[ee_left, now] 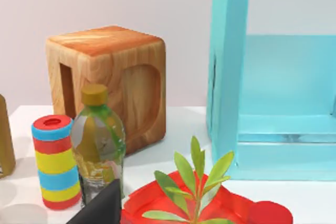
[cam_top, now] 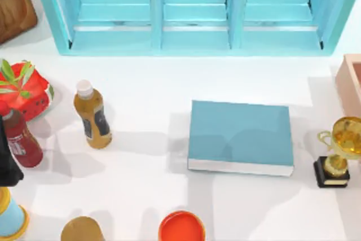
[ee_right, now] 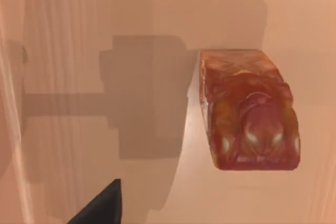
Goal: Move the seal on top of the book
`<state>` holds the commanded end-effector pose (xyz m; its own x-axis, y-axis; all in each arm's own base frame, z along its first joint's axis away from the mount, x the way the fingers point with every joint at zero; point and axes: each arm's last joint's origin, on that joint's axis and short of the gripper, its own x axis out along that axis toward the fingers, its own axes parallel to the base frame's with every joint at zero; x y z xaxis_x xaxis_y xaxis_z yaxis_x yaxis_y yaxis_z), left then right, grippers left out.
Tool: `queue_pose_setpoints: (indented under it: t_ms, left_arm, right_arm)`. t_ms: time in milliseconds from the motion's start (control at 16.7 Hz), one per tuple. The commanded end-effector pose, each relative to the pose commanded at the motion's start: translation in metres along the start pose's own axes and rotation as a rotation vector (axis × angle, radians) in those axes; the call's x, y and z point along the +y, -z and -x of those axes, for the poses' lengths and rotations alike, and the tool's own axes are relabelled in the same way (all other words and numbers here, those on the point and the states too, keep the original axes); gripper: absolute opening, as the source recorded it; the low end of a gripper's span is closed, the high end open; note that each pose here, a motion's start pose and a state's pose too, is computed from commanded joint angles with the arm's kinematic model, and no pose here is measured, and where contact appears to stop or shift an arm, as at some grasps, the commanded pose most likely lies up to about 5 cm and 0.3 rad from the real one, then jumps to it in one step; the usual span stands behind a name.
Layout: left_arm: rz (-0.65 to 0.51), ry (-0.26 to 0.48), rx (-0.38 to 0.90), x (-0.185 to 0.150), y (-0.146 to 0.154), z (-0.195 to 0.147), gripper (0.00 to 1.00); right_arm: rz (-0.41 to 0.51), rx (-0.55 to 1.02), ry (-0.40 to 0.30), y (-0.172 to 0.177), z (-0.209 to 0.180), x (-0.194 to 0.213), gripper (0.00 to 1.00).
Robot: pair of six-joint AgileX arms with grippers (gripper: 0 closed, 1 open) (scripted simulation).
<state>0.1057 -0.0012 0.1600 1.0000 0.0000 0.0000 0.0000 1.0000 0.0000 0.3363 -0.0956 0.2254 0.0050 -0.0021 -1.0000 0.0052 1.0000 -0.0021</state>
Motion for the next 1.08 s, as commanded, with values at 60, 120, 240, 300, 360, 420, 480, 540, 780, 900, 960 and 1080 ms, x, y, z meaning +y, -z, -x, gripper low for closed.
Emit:
queue_pose_setpoints:
  t_ms: [60,120,240,300,360,420,480,540,780,900,960,1080]
  left_arm:
    - [0.000,0.000,0.000,0.000,0.000,0.000,1.00]
    - [0.000,0.000,0.000,0.000,0.000,0.000,1.00]
    - [0.000,0.000,0.000,0.000,0.000,0.000,1.00]
    - [0.000,0.000,0.000,0.000,0.000,0.000,1.00]
    - [0.000,0.000,0.000,0.000,0.000,0.000,1.00]
    - [0.000,0.000,0.000,0.000,0.000,0.000,1.00]
    - [0.000,0.000,0.000,0.000,0.000,0.000,1.00]
    - [0.000,0.000,0.000,0.000,0.000,0.000,1.00]
    - [0.000,0.000,0.000,0.000,0.000,0.000,1.00]
    - [0.000,0.000,0.000,0.000,0.000,0.000,1.00]
    - [0.000,0.000,0.000,0.000,0.000,0.000,1.00]
    - [0.000,0.000,0.000,0.000,0.000,0.000,1.00]
  right_arm:
    - [-0.001,0.000,0.000,0.000,-0.006,0.000,1.00]
    - [-0.001,0.000,0.000,0.000,-0.013,0.000,1.00]
    - [-0.001,0.000,-0.001,0.000,-0.031,0.000,1.00]
    - [-0.001,0.001,-0.001,-0.001,-0.042,0.000,1.00]
    - [-0.002,0.001,-0.001,-0.001,-0.052,-0.001,1.00]
    - [-0.002,0.000,-0.001,-0.001,-0.063,-0.001,1.00]
    - [-0.002,0.000,-0.001,-0.001,-0.072,-0.001,1.00]
    - [-0.001,0.000,-0.001,-0.001,-0.081,-0.001,1.00]
    - [-0.001,0.001,-0.001,0.000,-0.093,-0.001,1.00]
    - [-0.001,0.001,-0.001,0.000,-0.093,-0.001,1.00]
    - [-0.001,0.001,-0.001,0.000,-0.093,-0.001,0.92]
    - [-0.001,0.001,-0.001,0.000,-0.093,-0.001,0.77]
